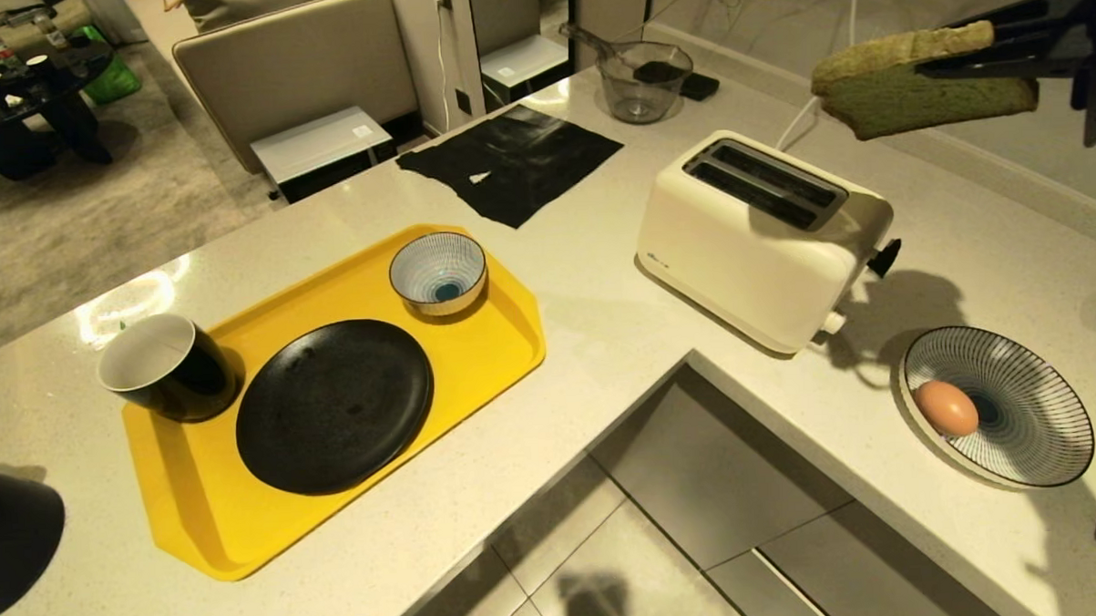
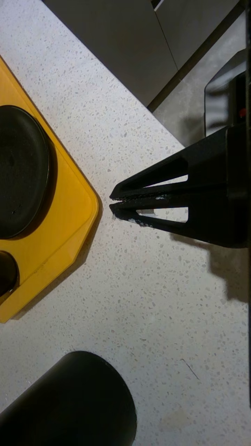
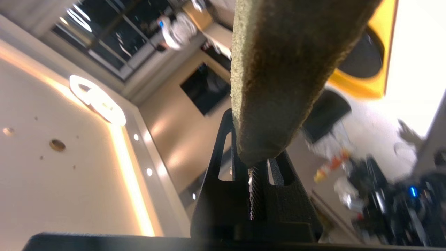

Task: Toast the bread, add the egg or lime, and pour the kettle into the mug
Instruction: Put the bread slices in the toaster

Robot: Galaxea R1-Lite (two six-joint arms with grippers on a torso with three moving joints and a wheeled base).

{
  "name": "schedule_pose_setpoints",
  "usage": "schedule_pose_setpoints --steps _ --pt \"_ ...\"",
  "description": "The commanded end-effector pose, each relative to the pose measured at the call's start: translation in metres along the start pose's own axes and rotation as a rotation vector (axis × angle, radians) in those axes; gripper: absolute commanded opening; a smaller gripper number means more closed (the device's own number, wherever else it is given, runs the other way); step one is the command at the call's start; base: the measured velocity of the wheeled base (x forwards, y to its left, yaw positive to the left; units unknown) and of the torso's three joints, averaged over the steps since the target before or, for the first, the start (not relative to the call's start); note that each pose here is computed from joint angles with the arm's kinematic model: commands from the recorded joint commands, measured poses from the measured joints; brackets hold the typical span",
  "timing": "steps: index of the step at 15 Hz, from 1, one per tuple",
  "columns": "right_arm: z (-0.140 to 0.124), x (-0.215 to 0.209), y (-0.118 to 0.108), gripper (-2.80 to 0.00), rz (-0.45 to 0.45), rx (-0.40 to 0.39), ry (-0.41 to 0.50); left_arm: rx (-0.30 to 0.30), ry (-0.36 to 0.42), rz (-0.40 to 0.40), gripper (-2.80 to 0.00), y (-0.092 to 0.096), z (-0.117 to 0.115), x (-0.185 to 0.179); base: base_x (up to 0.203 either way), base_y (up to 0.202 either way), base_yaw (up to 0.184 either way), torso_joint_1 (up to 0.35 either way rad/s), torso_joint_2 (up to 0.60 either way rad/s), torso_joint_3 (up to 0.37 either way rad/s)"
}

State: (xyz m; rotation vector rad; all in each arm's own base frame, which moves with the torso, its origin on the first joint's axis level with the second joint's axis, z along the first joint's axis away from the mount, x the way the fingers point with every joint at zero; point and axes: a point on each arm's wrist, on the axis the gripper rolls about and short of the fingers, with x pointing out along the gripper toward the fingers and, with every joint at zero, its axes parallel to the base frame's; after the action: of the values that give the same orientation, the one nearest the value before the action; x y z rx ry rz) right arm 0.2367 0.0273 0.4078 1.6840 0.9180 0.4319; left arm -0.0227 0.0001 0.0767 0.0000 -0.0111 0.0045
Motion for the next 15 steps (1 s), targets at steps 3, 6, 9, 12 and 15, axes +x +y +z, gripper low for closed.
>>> schedule_pose_setpoints --steps 3,6,9,12,15 --pt "0.001 0.035 0.000 -2.80 0.014 -0.019 -0.078 0.000 0.000 0.003 -2.80 0.000 0.000 0.000 0.000 0.000 0.000 0.000 0.00 0.000" --pt "-0.007 0.051 -0.003 -2.80 0.020 -0.040 -0.164 0.000 0.000 0.002 -2.80 0.000 0.000 0.000 0.000 0.000 0.000 0.000 0.00 0.000" --pt "-0.010 0.067 -0.008 -2.80 0.004 -0.055 -0.241 0.000 0.000 0.003 -2.80 0.000 0.000 0.000 0.000 0.000 0.000 0.000 0.00 0.000" --pt "-0.008 0.073 -0.010 -2.80 0.002 -0.055 -0.278 0.000 0.000 0.003 -2.80 0.000 0.000 0.000 0.000 0.000 0.000 0.000 0.00 0.000" --pt "-0.004 0.080 -0.008 -2.80 0.026 -0.050 -0.266 0.000 0.000 0.003 -2.80 0.000 0.000 0.000 0.000 0.000 0.000 0.000 0.00 0.000"
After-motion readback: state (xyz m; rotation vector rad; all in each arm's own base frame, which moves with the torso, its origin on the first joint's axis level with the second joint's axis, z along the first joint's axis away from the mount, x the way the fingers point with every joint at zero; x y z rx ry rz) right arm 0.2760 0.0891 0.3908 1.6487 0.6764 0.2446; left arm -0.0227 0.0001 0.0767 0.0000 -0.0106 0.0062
